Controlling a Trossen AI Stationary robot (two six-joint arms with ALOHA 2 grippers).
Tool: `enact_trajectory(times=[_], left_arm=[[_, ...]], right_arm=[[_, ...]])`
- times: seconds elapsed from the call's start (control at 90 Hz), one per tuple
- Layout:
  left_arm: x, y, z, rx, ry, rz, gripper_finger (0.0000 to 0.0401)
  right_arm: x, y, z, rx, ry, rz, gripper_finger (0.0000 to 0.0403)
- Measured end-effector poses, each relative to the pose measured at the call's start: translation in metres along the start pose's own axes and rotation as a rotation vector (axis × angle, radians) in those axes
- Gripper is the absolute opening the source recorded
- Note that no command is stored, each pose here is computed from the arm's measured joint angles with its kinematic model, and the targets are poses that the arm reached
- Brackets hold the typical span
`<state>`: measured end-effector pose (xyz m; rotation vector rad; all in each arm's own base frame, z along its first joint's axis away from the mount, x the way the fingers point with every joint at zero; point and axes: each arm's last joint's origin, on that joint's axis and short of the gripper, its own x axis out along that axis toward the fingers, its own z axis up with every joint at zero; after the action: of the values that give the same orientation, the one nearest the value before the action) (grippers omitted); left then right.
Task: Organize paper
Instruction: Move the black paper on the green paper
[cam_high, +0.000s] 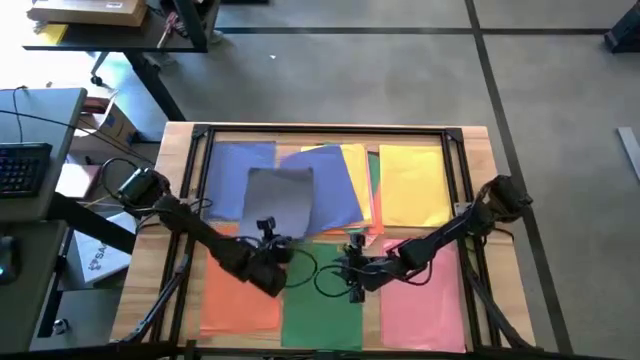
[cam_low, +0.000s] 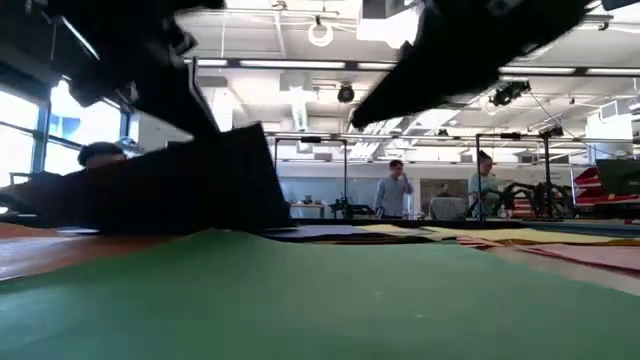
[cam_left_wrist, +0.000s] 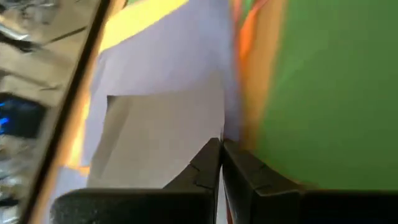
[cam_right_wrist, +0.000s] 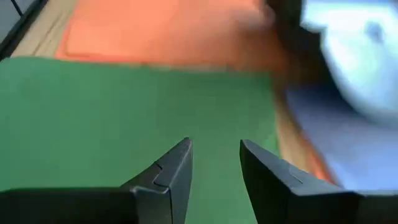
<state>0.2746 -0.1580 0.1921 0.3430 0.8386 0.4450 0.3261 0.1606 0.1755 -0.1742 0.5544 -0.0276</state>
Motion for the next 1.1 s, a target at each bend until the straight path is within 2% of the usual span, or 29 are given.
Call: enact_trajectory(times=[0.189, 0.367, 0.478, 0.6, 0.722, 0.911, 1.0, 1.1], left_arm=[[-0.017, -0.016, 0.01, -0.142, -0.102, -0.101, 0.0], [-0.016, -0.029, 0.018, -0.222, -0.157, -0.193, 0.0], [-0.012, -0.039, 0.021, -0.244, -0.185, -0.241, 0.0], [-0.009, -0.045, 0.023, -0.281, -0.204, -0.265, 0.0], [-0.012, -0.047, 0.023, -0.322, -0.221, -0.27, 0.0], [-0.017, -0.051, 0.025, -0.336, -0.246, -0.294, 0.0], [-0.019, -0.053, 0.024, -0.331, -0.241, -0.33, 0.0005], [-0.023, -0.055, 0.024, -0.324, -0.232, -0.376, 0.003]], right_arm=[[-0.001, 0.0, 0.015, -0.151, -0.14, -0.031, 0.0126], [0.003, -0.002, 0.015, -0.199, -0.153, -0.034, 0.0158], [0.008, -0.002, 0.013, -0.196, -0.145, 0.008, 0.0176], [0.012, 0.0, 0.009, -0.201, -0.131, 0.095, 0.0178], [0.015, 0.003, 0.004, -0.209, -0.108, 0.155, 0.0141], [0.016, 0.008, -0.002, -0.187, -0.076, 0.178, 0.0017], [0.013, 0.014, -0.004, -0.153, -0.062, 0.194, 0.0007], [0.006, 0.027, -0.009, -0.156, -0.037, 0.251, 0.0001]])
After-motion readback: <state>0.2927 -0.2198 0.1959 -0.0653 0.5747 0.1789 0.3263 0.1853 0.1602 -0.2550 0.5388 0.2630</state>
